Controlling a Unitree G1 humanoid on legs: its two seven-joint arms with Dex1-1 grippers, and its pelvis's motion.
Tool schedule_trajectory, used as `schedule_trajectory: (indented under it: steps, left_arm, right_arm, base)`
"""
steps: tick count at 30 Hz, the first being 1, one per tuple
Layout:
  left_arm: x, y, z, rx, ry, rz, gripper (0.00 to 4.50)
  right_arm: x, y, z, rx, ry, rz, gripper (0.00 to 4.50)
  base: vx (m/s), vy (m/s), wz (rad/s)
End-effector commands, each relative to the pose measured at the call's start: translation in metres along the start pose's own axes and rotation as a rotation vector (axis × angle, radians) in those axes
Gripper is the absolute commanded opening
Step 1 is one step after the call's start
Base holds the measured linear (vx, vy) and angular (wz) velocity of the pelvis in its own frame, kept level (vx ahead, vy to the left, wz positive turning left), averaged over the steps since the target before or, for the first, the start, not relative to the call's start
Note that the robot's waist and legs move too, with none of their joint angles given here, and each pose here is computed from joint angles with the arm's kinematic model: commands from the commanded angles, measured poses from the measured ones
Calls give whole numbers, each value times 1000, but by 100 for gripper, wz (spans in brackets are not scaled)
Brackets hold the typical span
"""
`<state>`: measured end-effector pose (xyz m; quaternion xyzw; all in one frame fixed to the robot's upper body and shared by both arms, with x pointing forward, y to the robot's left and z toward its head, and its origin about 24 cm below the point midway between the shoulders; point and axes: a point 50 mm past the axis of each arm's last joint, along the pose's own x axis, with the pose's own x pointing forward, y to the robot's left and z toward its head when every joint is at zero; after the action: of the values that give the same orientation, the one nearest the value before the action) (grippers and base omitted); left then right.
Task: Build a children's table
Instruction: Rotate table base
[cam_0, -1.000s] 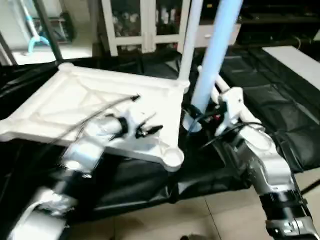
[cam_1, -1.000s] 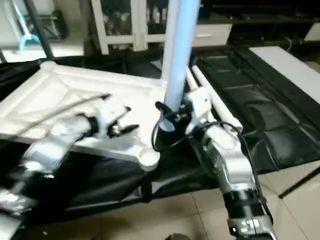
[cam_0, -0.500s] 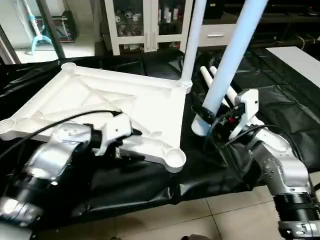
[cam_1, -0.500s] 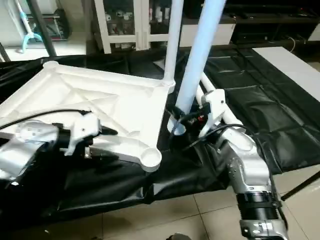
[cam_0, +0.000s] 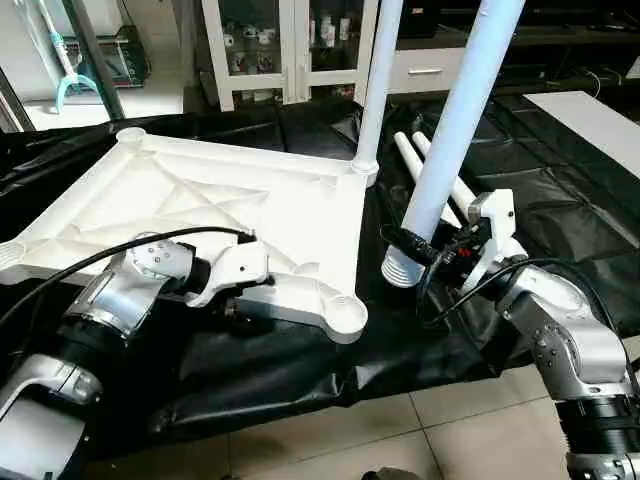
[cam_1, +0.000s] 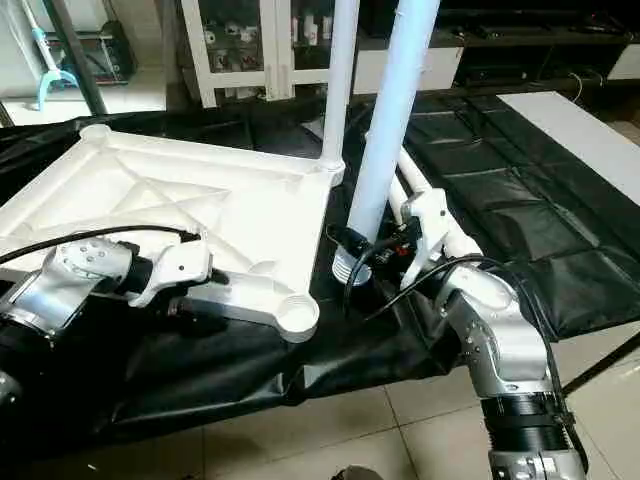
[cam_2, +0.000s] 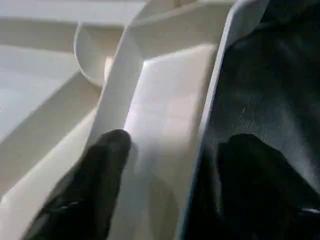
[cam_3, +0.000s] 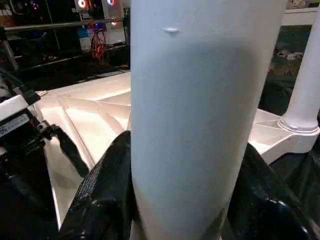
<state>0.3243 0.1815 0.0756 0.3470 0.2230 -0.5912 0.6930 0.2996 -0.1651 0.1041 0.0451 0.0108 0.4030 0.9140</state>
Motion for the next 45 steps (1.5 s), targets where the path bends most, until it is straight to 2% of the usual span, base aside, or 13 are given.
schedule_trajectory:
  steps: [1,2,5,8,10,13,16,18,21,22,32,37,45]
  left_arm:
    - [-7,5,2,29,19,-1,317]
    - [-8,6,2,30,20,-2,302]
    - [-9,7,0,23,20,-6,300]
    - [-9,8,-1,21,23,4,259]
    - [-10,8,-2,10,20,7,261]
    - [-10,7,-4,0,20,-3,214]
    - [-8,5,-3,-2,1,-6,217]
    - [-7,3,-1,-9,-18,-16,175]
    - [-5,2,-2,-1,-14,-23,174]
    - [-5,1,-2,0,-12,-23,150]
    - [-5,-2,-8,-21,9,-25,82]
    - [-6,-7,-14,-95,14,-13,51]
    - [-22,-34,-49,-355,128,65,23]
  right_arm:
    - [-2,1,5,-17,-8,11,190]
    - [-2,1,5,-17,-8,11,190]
    - [0,2,4,-18,-5,16,190]
    - [0,3,4,-19,-5,18,190]
    - [1,3,3,-19,-4,19,190]
    - [2,3,2,-19,-4,20,190]
    - [3,4,2,-20,-4,24,190]
    - [4,4,2,-20,-4,26,190]
    - [4,5,2,-21,-4,30,190]
    - [4,5,2,-21,-4,30,190]
    - [5,5,1,-27,-3,34,190]
    - [6,5,1,-25,-6,35,190]
    - [12,7,-7,5,-5,-13,190]
  base:
    - [0,0,0]
    - [0,0,0]
    - [0,0,0]
    - [0,0,0]
    - [0,0,0]
    - [0,0,0]
    - [0,0,0]
    - [0,0,0]
    - [0,0,0]
    - [0,0,0]
    - [0,0,0]
    - [0,0,0]
    - [0,0,0]
